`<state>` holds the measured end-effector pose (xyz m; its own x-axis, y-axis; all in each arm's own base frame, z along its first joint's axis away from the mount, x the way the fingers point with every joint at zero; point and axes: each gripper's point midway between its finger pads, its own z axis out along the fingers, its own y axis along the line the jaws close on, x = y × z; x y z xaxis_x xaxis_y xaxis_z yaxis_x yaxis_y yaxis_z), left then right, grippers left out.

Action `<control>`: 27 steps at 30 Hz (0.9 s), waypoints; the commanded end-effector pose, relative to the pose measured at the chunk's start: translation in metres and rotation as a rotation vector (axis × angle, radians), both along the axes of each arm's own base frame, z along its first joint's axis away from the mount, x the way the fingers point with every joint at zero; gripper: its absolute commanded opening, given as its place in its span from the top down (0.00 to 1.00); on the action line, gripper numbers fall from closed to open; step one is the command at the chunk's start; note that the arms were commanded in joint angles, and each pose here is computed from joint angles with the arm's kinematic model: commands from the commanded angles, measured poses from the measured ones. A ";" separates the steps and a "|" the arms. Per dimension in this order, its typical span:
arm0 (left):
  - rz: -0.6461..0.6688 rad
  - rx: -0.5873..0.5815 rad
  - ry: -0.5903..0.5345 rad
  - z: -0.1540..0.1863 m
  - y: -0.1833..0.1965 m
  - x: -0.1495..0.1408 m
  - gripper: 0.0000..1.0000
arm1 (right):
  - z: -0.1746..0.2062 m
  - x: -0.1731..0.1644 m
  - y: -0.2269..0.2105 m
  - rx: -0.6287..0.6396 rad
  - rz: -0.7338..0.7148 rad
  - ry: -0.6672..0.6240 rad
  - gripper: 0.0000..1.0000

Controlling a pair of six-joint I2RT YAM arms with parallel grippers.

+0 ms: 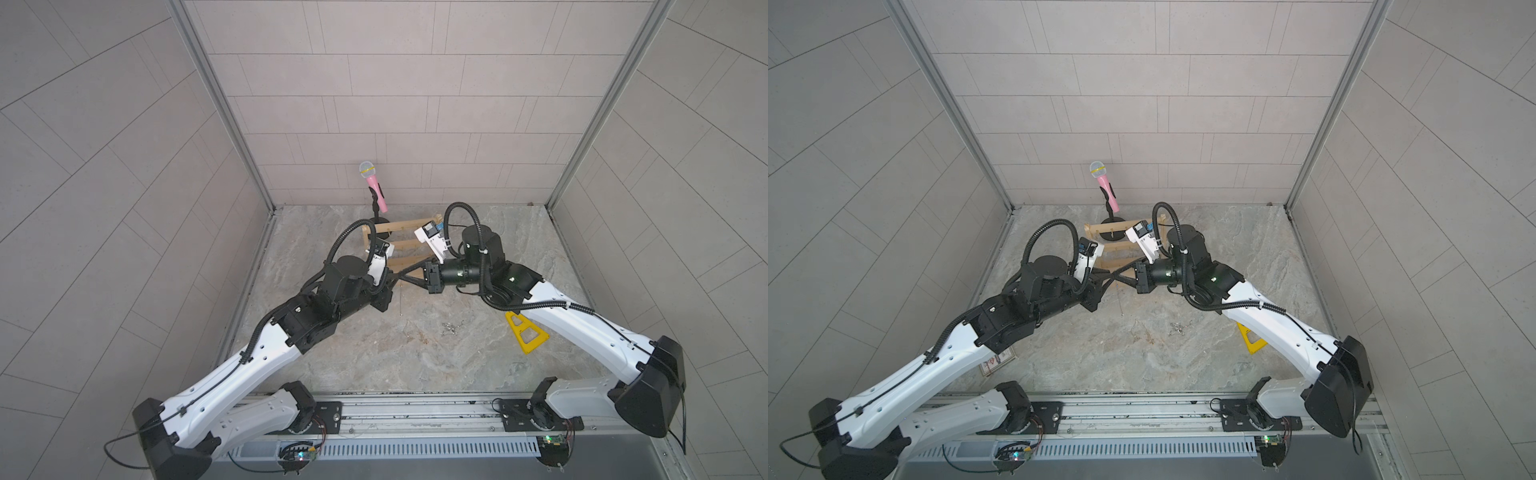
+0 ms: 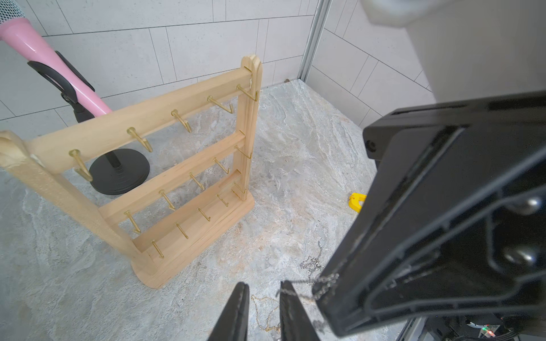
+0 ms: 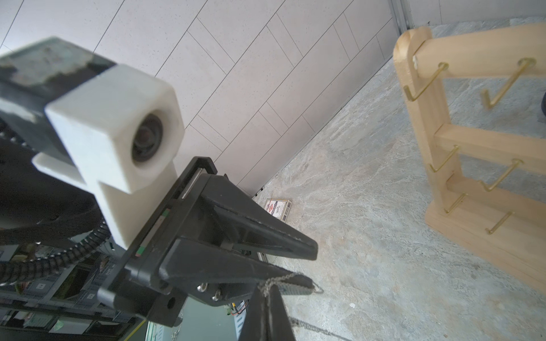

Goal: Hang the necklace on the jewelry display stand
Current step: Pick up the necklace from the center of the board.

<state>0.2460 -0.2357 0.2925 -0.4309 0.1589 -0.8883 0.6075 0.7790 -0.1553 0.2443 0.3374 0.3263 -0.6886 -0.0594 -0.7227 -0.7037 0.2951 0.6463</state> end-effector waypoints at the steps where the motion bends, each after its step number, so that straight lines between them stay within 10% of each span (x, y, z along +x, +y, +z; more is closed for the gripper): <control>1: 0.002 -0.016 -0.023 0.004 0.000 0.000 0.77 | 0.009 -0.003 0.003 0.021 0.014 -0.014 1.00; 27: 0.033 -0.061 -0.086 0.009 0.002 0.006 0.77 | 0.008 -0.002 0.010 0.042 0.028 0.007 1.00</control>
<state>0.2506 -0.2326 0.2928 -0.3882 0.1167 -0.9142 0.5924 0.7915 -0.1505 0.2442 0.3433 0.3253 -0.7050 -0.0564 -0.7070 -0.6910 0.2794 0.6667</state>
